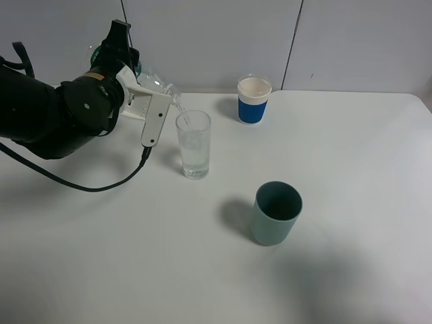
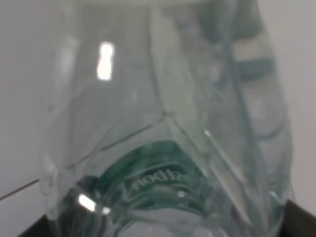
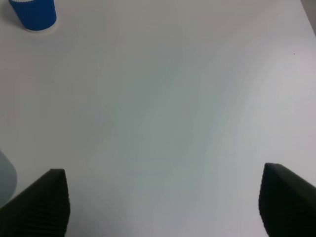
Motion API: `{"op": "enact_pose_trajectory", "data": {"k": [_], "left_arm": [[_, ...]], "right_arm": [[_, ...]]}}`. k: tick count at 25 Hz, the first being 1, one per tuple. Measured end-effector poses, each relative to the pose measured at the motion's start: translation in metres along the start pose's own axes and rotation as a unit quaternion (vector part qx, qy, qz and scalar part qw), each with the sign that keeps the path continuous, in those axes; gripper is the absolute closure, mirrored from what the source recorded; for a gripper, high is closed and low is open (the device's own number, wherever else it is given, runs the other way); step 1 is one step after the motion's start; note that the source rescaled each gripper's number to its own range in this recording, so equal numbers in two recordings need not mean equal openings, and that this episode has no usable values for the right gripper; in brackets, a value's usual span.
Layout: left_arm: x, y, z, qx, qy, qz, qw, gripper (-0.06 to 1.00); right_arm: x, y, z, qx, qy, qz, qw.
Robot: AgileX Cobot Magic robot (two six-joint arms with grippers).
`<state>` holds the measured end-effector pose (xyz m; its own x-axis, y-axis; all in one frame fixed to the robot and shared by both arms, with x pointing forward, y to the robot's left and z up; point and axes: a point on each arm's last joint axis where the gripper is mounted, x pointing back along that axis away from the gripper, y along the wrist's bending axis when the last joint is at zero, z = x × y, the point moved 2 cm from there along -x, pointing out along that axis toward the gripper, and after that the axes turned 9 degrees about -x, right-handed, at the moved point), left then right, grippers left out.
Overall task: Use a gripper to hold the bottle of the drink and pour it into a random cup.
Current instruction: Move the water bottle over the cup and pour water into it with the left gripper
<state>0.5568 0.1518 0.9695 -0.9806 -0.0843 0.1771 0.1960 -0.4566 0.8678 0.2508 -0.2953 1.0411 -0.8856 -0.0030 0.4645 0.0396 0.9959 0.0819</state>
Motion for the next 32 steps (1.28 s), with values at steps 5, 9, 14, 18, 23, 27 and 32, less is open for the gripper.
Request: {"op": "enact_pose_trajectory", "data": {"k": [5,9,14,18,23,27,32], "left_arm": [[0.0,0.0,0.0,0.0,0.0,0.0,1.0,0.9],[-0.0001,0.0005,0.0003,-0.007,0.001,-0.001,1.0,0.9],[-0.0001,0.0006,0.0004,-0.025,0.002,-0.001,1.0,0.9],[-0.0001,0.0007,0.0005,-0.032,0.003,-0.002,0.999,0.9],[-0.0001,0.001,0.0011,-0.042,0.005,-0.003,0.999,0.9],[-0.0001,0.001,0.0011,-0.047,0.005,-0.003,0.999,0.9],[-0.0001,0.001,0.0011,-0.062,0.005,-0.003,0.998,0.9]], "right_arm": [[0.0,0.0,0.0,0.0,0.0,0.0,1.0],[0.0,0.0,0.0,0.0,0.0,0.0,1.0],[0.0,0.0,0.0,0.0,0.0,0.0,1.0],[0.0,0.0,0.0,0.0,0.0,0.0,1.0],[0.0,0.0,0.0,0.0,0.0,0.0,1.0],[0.0,0.0,0.0,0.0,0.0,0.0,1.0],[0.0,0.0,0.0,0.0,0.0,0.0,1.0]]}}
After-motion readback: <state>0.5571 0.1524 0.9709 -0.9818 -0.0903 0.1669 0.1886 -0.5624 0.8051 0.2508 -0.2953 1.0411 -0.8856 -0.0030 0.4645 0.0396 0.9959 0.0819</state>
